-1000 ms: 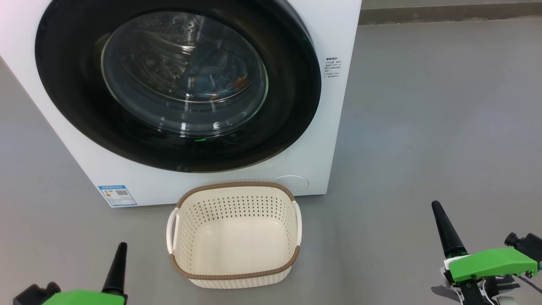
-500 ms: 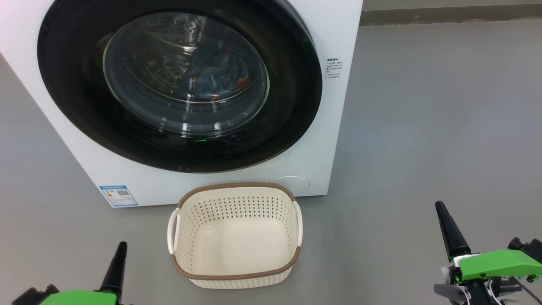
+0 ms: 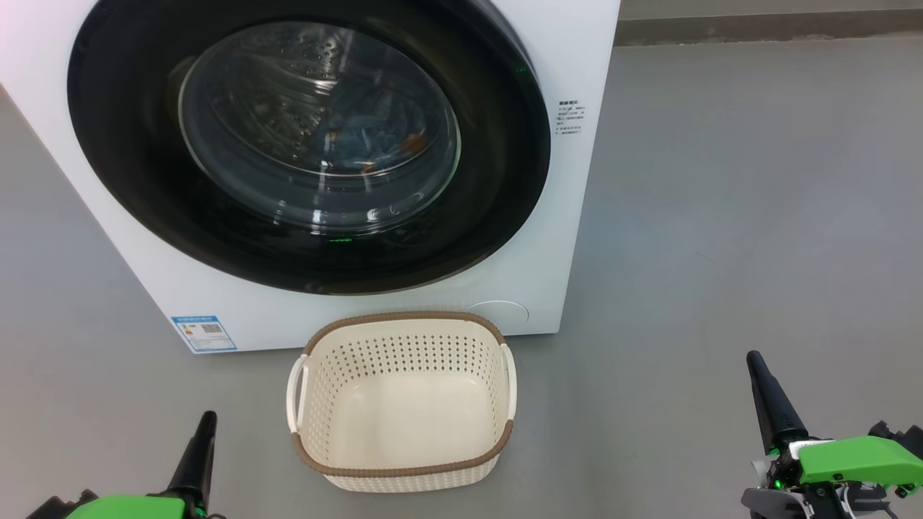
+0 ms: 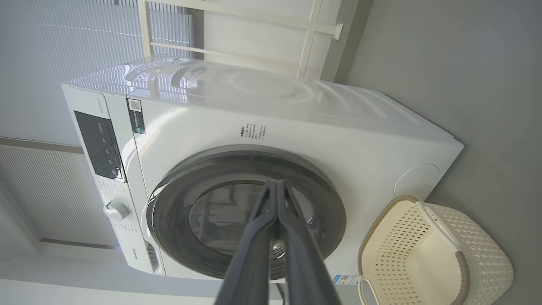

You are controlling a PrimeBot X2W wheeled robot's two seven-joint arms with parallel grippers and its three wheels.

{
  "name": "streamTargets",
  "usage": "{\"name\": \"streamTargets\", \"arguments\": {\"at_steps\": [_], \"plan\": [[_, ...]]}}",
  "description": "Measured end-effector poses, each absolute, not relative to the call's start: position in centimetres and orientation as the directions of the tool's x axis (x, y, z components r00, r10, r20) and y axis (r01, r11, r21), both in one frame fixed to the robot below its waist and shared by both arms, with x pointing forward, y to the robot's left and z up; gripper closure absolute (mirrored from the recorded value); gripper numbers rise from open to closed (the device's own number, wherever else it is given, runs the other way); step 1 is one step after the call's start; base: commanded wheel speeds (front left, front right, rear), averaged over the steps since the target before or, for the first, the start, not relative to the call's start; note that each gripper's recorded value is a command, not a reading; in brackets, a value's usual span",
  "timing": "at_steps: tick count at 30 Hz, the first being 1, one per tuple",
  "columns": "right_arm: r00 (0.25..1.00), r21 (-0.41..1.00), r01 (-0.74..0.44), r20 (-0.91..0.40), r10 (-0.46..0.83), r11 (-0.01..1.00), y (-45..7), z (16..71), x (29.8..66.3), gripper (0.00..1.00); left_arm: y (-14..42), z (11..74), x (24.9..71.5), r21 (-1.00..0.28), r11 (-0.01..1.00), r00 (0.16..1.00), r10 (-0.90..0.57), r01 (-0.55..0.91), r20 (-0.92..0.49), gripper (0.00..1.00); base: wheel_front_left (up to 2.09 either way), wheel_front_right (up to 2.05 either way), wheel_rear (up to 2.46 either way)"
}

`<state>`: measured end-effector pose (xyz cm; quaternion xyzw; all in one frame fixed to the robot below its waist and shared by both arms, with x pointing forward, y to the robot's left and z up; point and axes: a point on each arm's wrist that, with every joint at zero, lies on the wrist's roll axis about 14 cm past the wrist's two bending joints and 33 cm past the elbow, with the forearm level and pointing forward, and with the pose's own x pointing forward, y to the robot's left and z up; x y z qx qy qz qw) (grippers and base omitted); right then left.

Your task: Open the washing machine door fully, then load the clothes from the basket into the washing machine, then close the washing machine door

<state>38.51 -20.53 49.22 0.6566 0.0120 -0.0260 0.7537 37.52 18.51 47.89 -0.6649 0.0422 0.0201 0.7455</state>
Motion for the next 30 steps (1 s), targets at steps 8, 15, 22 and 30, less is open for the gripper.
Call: {"name": "streamTargets", "arguments": {"at_steps": [8, 15, 22, 30], "plan": [[0.999, 0.998, 0.045, -0.044, -0.022, 0.041, -20.66, 49.38, 38.5, 1.0, 18.7, 48.39, 37.76, -0.997, 0.03, 0.997, -0.029, -0.071, -0.072, 1.0, 0.0, 0.0, 0.0], [0.999, 0.999, 0.041, -0.04, -0.023, 0.004, -20.7, 49.42, 38.49, 1.0, 18.68, 48.39, 37.73, -0.998, -0.003, 0.997, -0.029, -0.07, -0.07, 1.0, 0.0, 0.0, 0.0], [0.999, 0.999, 0.041, -0.041, -0.024, 0.003, -20.74, 49.42, 38.48, 1.0, 18.69, 48.4, 37.73, -0.998, -0.003, 0.997, -0.028, -0.07, -0.07, 1.0, 0.0, 0.0, 0.0], [0.999, 0.999, 0.041, -0.041, -0.026, 0.002, -20.78, 49.42, 38.47, 1.0, 18.7, 48.38, 37.73, -0.998, -0.004, 0.997, -0.028, -0.071, -0.07, 1.0, 0.0, 0.0, 0.0]]}}
